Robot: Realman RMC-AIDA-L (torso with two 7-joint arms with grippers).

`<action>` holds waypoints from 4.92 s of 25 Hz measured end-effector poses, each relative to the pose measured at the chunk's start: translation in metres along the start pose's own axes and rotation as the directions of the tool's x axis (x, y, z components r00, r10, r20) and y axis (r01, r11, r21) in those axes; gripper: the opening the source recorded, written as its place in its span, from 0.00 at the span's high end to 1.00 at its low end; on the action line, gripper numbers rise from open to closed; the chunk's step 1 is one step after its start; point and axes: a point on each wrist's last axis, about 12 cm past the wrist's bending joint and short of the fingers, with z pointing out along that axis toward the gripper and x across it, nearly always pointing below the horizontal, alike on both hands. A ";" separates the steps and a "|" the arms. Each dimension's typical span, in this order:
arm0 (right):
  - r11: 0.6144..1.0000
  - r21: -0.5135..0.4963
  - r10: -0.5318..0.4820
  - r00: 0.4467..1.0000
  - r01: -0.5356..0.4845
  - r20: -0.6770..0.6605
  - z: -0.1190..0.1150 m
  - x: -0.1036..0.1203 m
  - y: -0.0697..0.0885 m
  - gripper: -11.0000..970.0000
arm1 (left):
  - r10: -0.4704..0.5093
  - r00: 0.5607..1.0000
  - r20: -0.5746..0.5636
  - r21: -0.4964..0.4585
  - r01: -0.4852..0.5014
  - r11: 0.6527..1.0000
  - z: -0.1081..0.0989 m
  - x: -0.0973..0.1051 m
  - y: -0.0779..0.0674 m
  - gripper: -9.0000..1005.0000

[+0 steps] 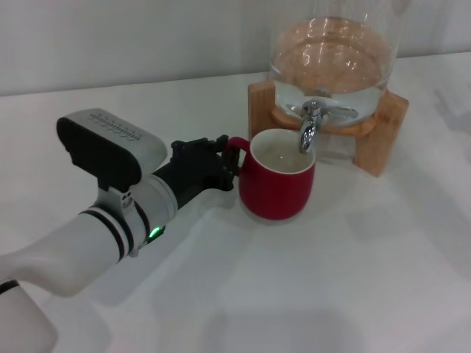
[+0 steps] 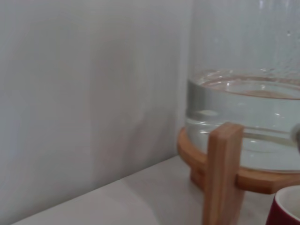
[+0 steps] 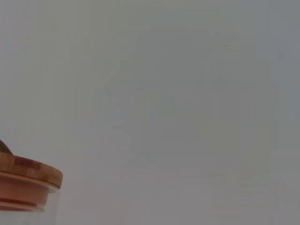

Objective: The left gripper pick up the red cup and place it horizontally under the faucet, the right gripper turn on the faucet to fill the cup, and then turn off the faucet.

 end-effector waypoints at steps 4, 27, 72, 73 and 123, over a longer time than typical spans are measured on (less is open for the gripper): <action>1.000 -0.001 0.000 1.000 0.000 0.002 0.000 0.000 0.000 0.30 | 0.003 1.000 -0.010 0.028 -0.002 1.000 0.005 -0.003 -0.005 0.82; 1.000 -0.007 0.002 1.000 -0.002 0.007 0.004 -0.001 0.002 0.30 | -0.031 0.999 -0.039 0.033 0.032 0.999 0.010 -0.003 -0.002 0.82; 1.000 -0.018 -0.006 1.000 0.006 0.018 -0.005 -0.003 0.000 0.30 | -0.072 0.996 -0.051 0.071 0.076 0.995 0.013 -0.005 -0.010 0.66; 1.000 -0.018 -0.006 1.000 0.006 0.017 -0.005 -0.003 0.000 0.30 | -0.073 0.996 -0.050 0.070 0.076 0.995 0.013 -0.005 -0.010 0.66; 0.999 0.034 -0.033 0.999 0.034 -0.024 -0.025 -0.001 -0.014 0.30 | 0.016 0.894 0.448 -0.283 0.125 0.951 -0.135 0.028 0.051 0.64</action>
